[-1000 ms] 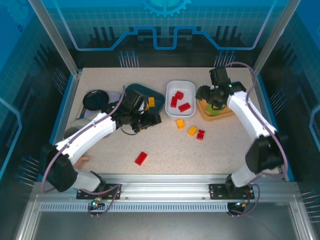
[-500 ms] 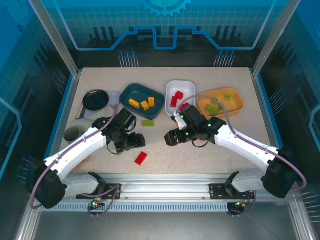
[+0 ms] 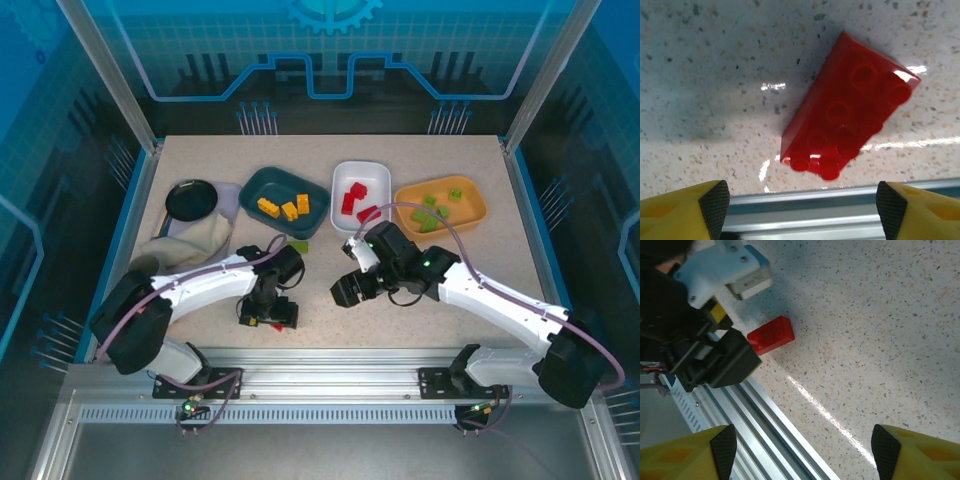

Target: Sort the legos into containers by color

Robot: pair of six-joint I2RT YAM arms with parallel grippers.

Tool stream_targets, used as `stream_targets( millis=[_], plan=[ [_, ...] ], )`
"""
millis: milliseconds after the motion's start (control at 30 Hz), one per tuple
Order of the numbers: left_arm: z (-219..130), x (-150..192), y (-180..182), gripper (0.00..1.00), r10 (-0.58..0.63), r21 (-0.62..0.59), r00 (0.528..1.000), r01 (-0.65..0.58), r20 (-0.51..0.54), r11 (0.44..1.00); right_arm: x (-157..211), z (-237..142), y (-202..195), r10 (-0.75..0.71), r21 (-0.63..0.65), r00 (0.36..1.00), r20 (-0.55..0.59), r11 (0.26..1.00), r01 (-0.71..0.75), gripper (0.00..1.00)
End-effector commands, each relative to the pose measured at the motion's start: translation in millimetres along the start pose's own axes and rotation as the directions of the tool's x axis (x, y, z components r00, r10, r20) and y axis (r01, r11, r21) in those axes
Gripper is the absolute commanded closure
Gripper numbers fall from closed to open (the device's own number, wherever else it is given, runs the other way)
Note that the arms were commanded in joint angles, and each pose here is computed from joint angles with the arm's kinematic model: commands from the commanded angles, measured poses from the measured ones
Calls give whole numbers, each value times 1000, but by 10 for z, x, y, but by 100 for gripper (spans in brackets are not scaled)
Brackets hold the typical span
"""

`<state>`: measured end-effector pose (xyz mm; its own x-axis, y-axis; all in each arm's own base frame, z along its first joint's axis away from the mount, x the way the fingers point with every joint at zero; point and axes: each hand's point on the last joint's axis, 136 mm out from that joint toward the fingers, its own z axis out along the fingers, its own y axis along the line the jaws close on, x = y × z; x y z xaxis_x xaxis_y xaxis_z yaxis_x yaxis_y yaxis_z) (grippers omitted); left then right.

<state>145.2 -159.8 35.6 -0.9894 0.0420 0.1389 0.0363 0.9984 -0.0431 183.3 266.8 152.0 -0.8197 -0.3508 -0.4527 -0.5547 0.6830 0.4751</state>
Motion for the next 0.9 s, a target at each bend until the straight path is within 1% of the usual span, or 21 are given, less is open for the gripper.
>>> stream_targets(
  millis=[0,33,67,100,167,233,333,367,467,567,667,733,833,867],
  plan=[
    [17,-162,-53,21,46,-20,998,-45,53,999,7,-44,87,-26,-41,1000,14,999,26,26],
    [29,-190,-78,23,54,-17,997,-54,55,998,0,-56,94,-23,-45,1000,19,999,24,26],
    [49,-212,-93,27,58,-19,997,-57,54,998,88,-14,43,-12,-39,1000,-2,999,12,26],
    [62,-231,-116,31,63,-16,997,-62,54,998,96,-19,35,-9,-38,1000,-1,999,9,27],
    [108,-258,-151,41,78,-21,996,-77,47,997,116,-27,-6,4,-26,1000,2,1000,-4,27],
    [160,-273,-168,48,87,-28,995,-86,42,996,112,-58,-62,24,-11,1000,16,1000,-24,27],
    [216,-301,-186,54,87,-32,995,-86,42,996,56,-135,-139,64,-8,997,50,998,-63,27],
    [222,-321,-189,57,85,-35,995,-83,46,996,32,-168,-165,77,-8,995,63,997,-77,27],
    [194,-370,-197,64,82,-45,995,-79,65,996,-69,-276,-247,110,-1,988,104,994,-111,27],
    [11,-473,-256,66,72,-33,990,-68,120,997,-241,-455,-356,156,1,972,175,987,-158,28],
    [-338,-675,-508,66,62,47,979,-72,195,996,-454,-690,-538,224,12,931,288,971,-238,29],
    [-550,-845,-704,66,49,110,973,-75,225,991,-634,-861,-673,256,18,885,388,958,-285,29],
    [-812,-1128,-973,66,21,193,966,-72,257,979,-850,-1013,-850,294,14,820,491,939,-345,29],
    [-881,-1220,-1044,66,9,218,964,-69,265,974,-983,-1121,-853,290,13,797,530,937,-350,29]
  ],
)
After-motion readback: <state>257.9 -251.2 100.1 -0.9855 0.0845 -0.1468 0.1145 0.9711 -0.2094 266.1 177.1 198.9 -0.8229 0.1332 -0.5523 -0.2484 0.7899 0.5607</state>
